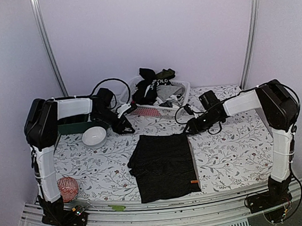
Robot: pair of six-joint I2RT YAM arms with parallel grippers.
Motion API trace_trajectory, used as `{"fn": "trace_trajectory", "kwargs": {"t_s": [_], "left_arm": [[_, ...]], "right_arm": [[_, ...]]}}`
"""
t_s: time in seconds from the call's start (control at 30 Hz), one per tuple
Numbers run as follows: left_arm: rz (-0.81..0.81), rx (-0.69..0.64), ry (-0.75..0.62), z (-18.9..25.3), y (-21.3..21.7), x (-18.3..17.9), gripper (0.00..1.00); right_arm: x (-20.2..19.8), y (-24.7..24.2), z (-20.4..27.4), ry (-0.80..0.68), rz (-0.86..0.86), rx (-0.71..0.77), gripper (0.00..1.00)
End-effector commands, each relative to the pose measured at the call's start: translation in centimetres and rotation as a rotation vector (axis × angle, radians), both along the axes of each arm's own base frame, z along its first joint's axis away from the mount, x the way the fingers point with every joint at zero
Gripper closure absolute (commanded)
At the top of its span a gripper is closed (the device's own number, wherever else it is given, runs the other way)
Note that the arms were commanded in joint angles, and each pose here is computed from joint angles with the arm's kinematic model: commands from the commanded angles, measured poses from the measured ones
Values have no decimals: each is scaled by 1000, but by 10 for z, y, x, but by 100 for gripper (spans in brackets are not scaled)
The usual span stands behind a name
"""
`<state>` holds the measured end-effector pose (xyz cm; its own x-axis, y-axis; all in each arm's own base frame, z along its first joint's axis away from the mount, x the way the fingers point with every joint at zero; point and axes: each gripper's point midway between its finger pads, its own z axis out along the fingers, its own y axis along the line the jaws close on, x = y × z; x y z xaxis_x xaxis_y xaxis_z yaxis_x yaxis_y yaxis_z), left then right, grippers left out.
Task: Roll the underwear
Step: Pick up the underwear from the center of the board.
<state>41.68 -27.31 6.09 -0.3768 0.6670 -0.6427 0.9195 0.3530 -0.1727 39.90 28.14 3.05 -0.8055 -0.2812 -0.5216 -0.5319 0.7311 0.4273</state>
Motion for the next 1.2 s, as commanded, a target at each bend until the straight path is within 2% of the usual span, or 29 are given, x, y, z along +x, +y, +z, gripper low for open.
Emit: {"fn": "trace_trajectory", "kwargs": {"t_s": [0.0,0.1,0.47,0.77,1.17], "left_arm": [[-7,-13,-16,5,3,6,49],[-8,-9,-17,3,5,6,49],[-10,-6,-10,1,8,8,49],[-14,-19,7,0,7,4,49],[-9,-4,30,-9,8,7,49]], "right_arm": [[4,7,33,-101,-40,104,60],[3,6,33,-113,-45,141,59],[-2,8,10,8,-49,251,59],[3,-14,13,75,-161,378,59],[5,0,-11,194,-124,419,62]]}}
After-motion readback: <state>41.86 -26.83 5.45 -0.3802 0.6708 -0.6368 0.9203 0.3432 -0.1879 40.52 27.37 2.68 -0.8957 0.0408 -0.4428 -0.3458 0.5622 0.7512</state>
